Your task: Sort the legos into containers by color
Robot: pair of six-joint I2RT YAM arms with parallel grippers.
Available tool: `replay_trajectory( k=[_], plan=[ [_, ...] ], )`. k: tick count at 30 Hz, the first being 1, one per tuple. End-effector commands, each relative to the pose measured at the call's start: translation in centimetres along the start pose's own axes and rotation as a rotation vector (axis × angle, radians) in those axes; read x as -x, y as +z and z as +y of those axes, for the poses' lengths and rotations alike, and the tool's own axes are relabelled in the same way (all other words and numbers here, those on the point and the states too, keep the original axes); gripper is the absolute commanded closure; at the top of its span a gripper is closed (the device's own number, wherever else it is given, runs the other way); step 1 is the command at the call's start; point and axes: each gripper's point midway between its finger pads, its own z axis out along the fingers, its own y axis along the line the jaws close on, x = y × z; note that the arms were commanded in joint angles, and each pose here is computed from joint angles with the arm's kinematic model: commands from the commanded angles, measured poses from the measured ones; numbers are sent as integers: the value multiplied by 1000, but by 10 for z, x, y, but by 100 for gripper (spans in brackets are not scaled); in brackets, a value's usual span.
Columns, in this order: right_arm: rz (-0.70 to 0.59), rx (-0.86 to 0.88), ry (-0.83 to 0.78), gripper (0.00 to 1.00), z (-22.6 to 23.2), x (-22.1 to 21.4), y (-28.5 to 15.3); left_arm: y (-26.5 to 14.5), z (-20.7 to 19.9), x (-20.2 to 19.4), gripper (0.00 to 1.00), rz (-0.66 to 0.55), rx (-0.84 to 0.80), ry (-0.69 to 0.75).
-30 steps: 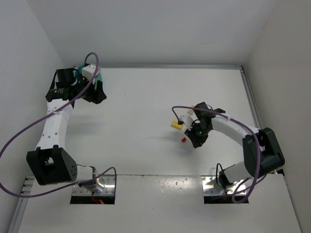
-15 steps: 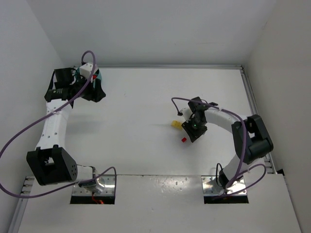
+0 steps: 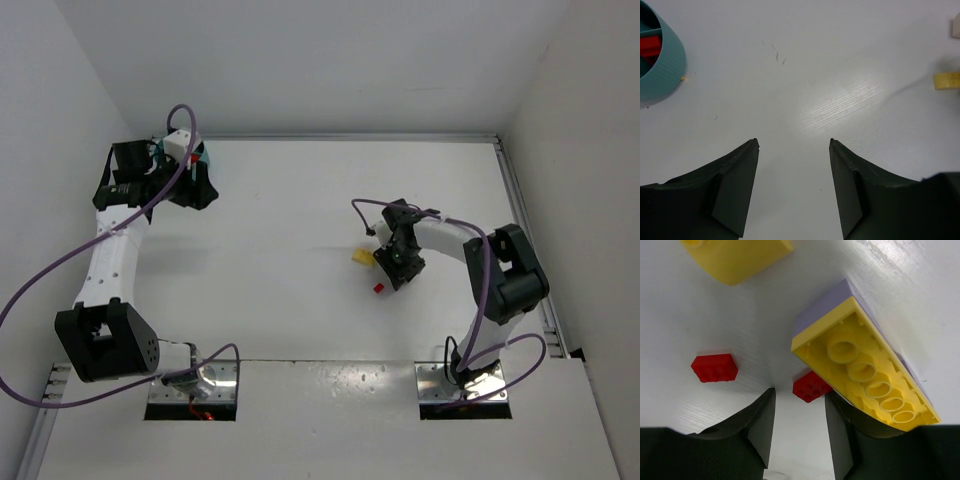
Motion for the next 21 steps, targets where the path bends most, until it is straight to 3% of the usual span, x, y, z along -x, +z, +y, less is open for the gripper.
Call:
replay_trajectory(
  k=[1, 10, 21],
  plan=[
    [-38, -37, 14, 55, -7, 18, 3, -5, 0, 9, 36, -44, 4, 14],
    [-16, 4, 24, 55, -3, 16, 12, -2, 2, 9, 36, -44, 4, 14],
    [-15, 5, 24, 68, -4, 19, 19, -5, 0, 9, 32, -90, 6, 11]
  ],
)
